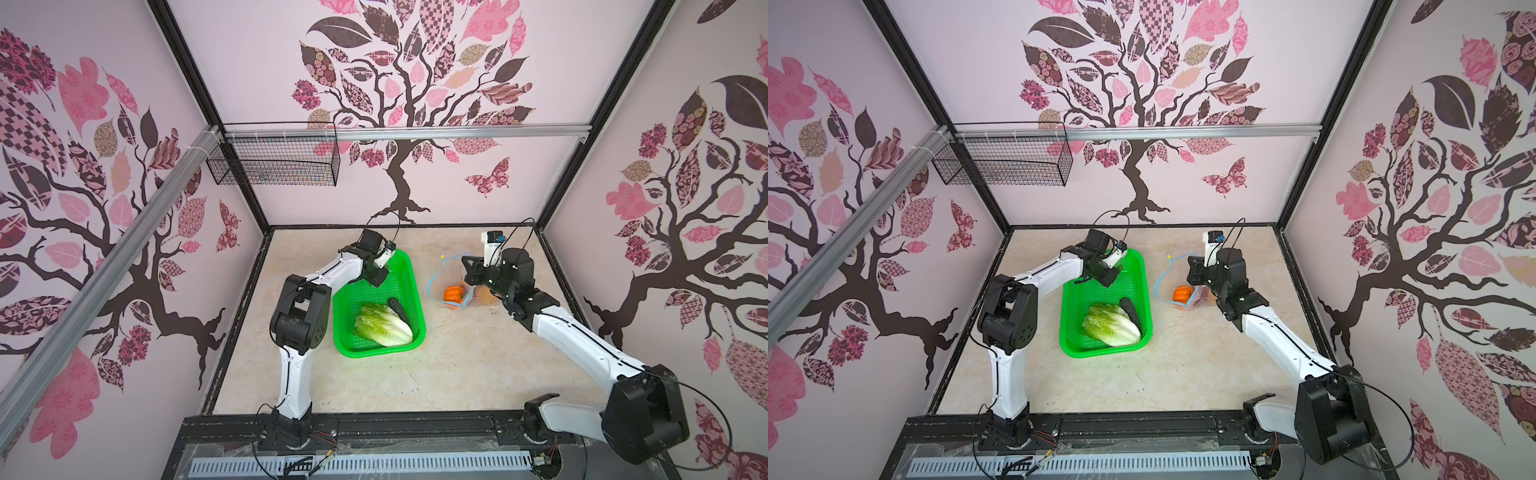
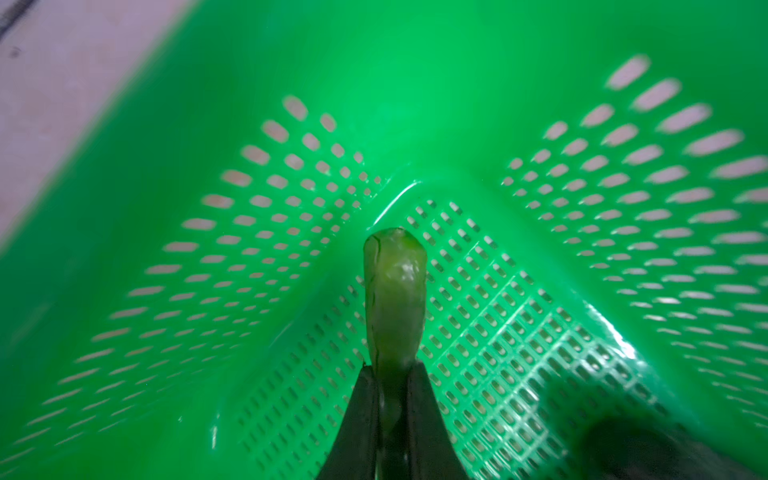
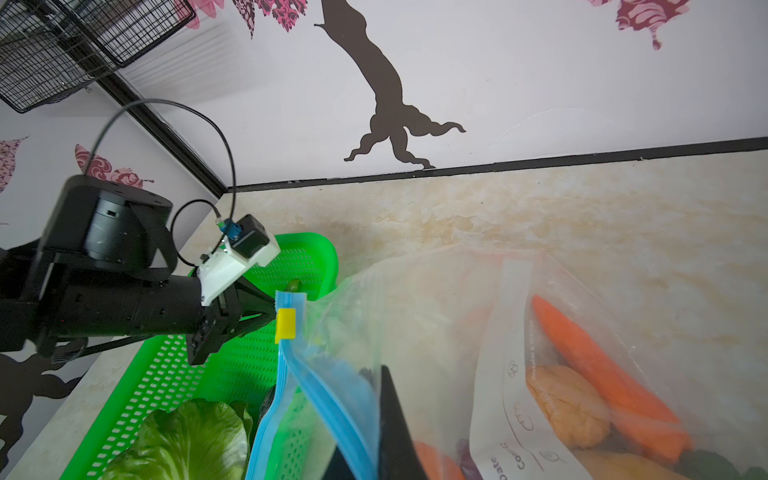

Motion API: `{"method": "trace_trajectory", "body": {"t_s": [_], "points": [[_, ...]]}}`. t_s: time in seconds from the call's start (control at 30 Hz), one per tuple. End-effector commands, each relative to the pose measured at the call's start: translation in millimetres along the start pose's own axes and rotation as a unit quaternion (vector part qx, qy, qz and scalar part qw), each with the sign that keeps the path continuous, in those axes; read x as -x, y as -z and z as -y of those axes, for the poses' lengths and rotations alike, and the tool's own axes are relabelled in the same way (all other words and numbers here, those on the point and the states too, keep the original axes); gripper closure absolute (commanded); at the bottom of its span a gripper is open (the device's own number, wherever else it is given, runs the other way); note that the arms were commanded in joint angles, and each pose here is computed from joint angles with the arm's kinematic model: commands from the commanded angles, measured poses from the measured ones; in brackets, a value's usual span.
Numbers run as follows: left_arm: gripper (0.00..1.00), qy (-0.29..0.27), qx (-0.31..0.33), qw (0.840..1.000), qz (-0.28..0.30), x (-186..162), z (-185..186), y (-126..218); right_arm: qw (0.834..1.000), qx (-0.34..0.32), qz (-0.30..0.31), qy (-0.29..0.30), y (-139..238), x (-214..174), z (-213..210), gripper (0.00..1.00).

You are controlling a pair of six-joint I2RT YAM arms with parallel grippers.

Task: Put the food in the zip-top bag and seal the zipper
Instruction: 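Lower the left gripper onto the green pepper and grasp it, then carry the green pepper with the left gripper into the bag mouth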

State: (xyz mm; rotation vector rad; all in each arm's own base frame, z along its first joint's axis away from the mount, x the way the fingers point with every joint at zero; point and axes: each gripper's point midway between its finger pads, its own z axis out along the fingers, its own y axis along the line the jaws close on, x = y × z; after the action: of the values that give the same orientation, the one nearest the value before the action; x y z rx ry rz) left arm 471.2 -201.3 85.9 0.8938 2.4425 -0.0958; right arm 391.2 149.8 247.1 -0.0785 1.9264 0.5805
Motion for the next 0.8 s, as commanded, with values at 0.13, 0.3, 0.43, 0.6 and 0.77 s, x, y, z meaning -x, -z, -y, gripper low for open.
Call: {"method": "trace_trajectory", "body": {"t_s": [0.13,0.3,0.43,0.6,0.77], "points": [[0.88,0.096,-0.051,0.985,0.131,45.3,17.4,68.2,1.0,0.005,0.017,0.008,5.6,11.0,-5.0,1.0],[0.89,0.156,-0.134,0.954,0.22,71.7,41.3,122.4,1.0,0.007,0.017,0.006,6.1,10.9,-5.6,1.0],[0.88,0.181,-0.195,0.925,0.273,83.8,62.8,156.1,1.0,0.008,0.018,0.006,6.5,11.6,-6.2,1.0],[0.88,0.158,-0.224,0.921,0.276,89.6,112.3,169.5,1.0,0.011,0.018,0.005,6.1,11.2,-7.1,1.0],[0.87,0.115,-0.263,0.916,0.281,99.3,171.5,174.0,1.0,0.014,0.018,0.003,6.5,11.5,-8.1,1.0]]}}
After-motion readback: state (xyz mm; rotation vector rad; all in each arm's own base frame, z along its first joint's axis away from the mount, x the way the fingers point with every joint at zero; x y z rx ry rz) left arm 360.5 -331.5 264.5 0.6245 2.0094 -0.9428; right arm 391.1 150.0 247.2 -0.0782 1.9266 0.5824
